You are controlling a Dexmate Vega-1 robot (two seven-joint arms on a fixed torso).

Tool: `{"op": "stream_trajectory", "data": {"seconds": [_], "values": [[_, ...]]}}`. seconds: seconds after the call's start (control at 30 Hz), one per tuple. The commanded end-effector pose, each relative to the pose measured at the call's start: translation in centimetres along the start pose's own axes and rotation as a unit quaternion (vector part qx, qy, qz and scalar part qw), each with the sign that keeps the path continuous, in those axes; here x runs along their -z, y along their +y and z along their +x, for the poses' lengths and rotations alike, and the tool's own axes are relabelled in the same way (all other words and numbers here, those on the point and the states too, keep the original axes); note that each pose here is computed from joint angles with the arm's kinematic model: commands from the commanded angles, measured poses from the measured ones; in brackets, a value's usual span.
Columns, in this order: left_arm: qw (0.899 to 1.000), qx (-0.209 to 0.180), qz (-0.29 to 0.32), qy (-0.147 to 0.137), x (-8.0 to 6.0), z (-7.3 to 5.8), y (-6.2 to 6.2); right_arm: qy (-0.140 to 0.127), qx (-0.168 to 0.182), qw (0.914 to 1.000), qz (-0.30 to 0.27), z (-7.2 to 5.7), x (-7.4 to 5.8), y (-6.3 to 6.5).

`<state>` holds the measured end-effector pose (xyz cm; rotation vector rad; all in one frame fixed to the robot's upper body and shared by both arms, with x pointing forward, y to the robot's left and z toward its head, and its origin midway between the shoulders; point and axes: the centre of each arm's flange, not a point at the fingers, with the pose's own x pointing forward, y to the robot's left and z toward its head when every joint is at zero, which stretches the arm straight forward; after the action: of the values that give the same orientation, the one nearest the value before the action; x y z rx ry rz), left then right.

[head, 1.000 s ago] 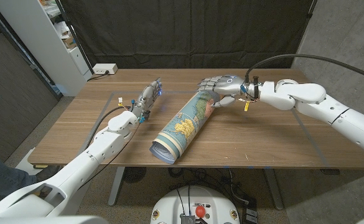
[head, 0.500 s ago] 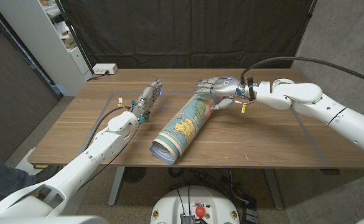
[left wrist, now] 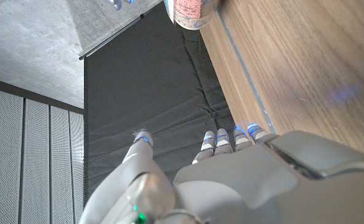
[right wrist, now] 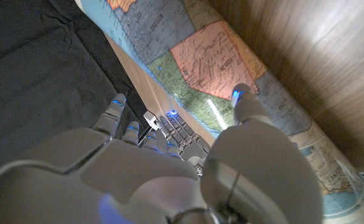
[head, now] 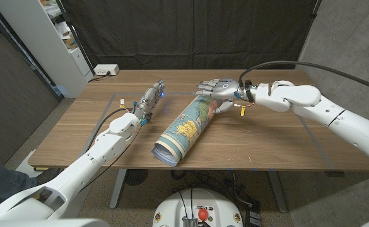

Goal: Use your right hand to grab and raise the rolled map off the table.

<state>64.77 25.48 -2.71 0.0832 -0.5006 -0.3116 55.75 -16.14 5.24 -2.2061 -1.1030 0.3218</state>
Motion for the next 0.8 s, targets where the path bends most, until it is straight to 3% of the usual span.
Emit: {"op": "stream_trajectory", "data": {"seconds": [0.03, 0.8], "values": [[1.0, 0.002, -0.001, 0.001, 0.0, 0.3, 0.0, 0.002, -0.018, 0.9998, -0.003, 1.1, -0.3, 0.5], [1.0, 0.002, -0.001, 0.005, 0.1, 0.4, -0.1, -0.014, -0.031, 0.9994, -0.006, 2.4, -1.1, 1.0]]}}
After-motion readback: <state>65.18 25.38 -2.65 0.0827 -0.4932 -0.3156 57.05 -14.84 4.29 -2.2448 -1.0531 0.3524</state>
